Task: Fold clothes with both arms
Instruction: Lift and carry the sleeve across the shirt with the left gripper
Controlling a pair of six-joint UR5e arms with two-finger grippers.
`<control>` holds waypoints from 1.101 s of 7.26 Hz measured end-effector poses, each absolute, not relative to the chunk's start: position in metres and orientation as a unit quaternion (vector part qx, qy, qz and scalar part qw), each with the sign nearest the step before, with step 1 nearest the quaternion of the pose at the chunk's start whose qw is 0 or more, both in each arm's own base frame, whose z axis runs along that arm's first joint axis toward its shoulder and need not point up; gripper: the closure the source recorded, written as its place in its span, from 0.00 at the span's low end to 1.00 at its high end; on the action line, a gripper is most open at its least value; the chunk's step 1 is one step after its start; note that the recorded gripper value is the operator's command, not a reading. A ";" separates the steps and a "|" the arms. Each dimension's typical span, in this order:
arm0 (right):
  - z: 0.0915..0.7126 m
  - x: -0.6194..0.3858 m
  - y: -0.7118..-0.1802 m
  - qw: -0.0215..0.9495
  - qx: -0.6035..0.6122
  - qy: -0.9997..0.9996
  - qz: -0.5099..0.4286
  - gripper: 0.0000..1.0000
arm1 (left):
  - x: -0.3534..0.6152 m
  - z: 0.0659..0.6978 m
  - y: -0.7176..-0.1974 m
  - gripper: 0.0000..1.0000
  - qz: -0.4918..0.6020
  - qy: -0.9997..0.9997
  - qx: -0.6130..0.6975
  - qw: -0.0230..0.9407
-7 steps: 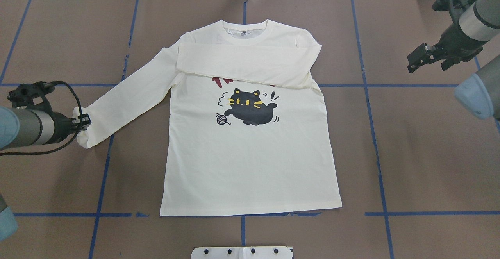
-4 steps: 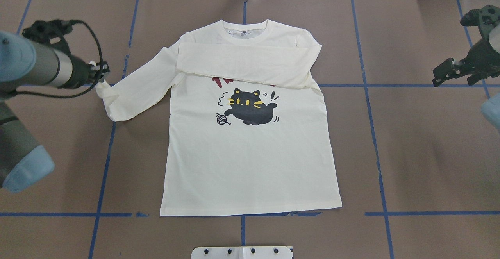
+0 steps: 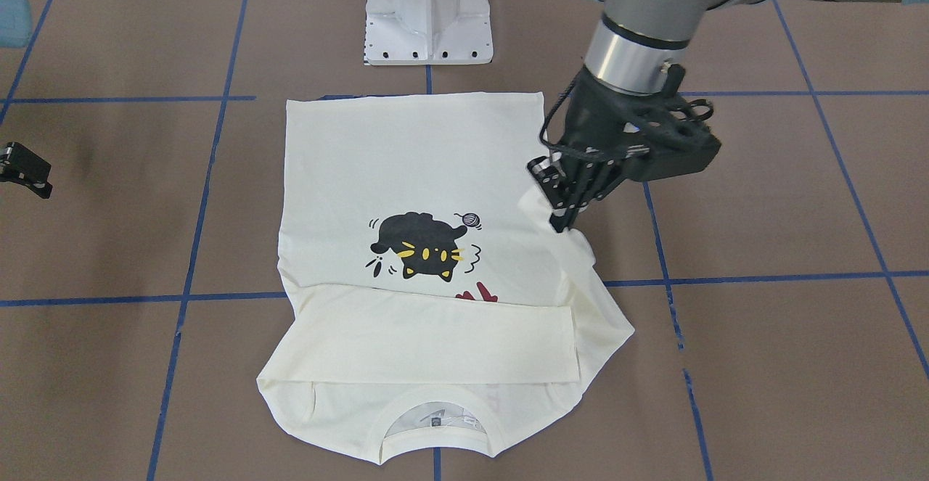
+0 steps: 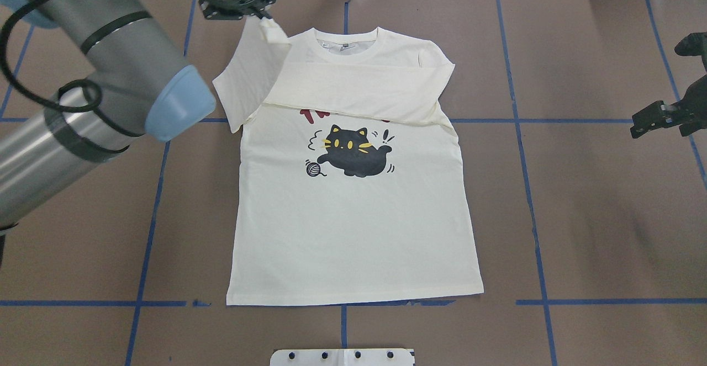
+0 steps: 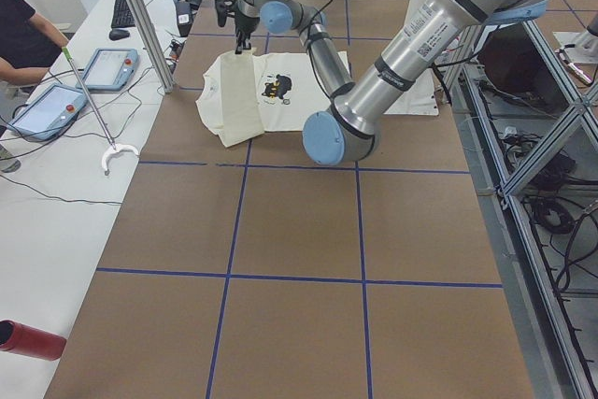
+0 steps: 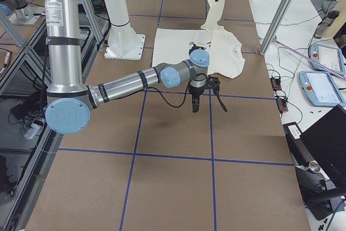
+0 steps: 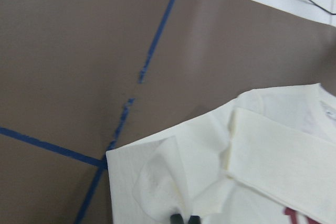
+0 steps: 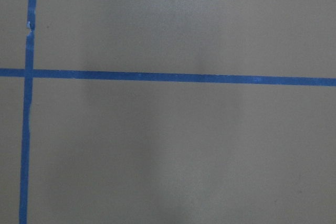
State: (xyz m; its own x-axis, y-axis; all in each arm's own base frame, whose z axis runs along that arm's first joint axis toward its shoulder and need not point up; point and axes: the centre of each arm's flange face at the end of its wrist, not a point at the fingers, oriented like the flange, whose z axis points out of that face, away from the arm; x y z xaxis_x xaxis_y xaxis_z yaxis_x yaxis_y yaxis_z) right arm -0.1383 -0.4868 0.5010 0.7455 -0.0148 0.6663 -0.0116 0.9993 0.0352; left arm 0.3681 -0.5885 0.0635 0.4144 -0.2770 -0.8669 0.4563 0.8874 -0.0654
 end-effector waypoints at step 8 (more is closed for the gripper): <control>0.497 -0.142 -0.492 0.932 0.015 -0.362 0.009 0.00 | 0.634 0.005 -0.565 0.28 -0.257 0.532 0.052 0.805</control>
